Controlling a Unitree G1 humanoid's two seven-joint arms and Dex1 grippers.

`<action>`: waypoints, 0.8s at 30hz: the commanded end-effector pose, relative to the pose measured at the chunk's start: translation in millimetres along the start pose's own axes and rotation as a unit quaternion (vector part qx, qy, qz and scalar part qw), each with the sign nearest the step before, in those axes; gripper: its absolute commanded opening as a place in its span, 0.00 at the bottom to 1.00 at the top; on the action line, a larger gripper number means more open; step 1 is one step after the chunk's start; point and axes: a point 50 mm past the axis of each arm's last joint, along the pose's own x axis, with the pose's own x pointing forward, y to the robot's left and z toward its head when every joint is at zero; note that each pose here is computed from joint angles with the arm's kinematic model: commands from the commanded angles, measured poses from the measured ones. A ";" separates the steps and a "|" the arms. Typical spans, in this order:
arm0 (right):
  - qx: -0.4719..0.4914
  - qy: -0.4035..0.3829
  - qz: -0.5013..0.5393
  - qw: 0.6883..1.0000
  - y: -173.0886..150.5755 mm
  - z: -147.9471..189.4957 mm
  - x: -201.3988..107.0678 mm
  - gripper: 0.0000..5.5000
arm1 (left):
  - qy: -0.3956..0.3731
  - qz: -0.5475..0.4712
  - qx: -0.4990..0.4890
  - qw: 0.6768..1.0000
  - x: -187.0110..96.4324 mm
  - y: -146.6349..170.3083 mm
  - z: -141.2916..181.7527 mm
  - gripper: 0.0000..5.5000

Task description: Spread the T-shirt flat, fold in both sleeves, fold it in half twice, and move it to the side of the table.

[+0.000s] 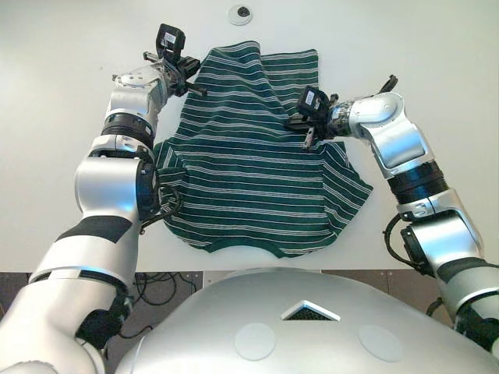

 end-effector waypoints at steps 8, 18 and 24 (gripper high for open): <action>0.014 0.059 0.025 0.998 9.1 -27.0 1.7 0.00 | 0.048 0.026 0.002 0.998 -2.5 6.4 -15.0 0.01; 0.001 0.069 -0.082 0.994 -35.5 -31.0 -22.7 0.00 | 0.047 0.041 0.034 0.998 -11.7 22.3 -13.3 0.01; -0.063 0.099 -0.148 0.982 -47.7 -42.1 -25.3 0.00 | 0.032 -0.008 0.023 0.999 -16.2 18.3 -30.6 0.01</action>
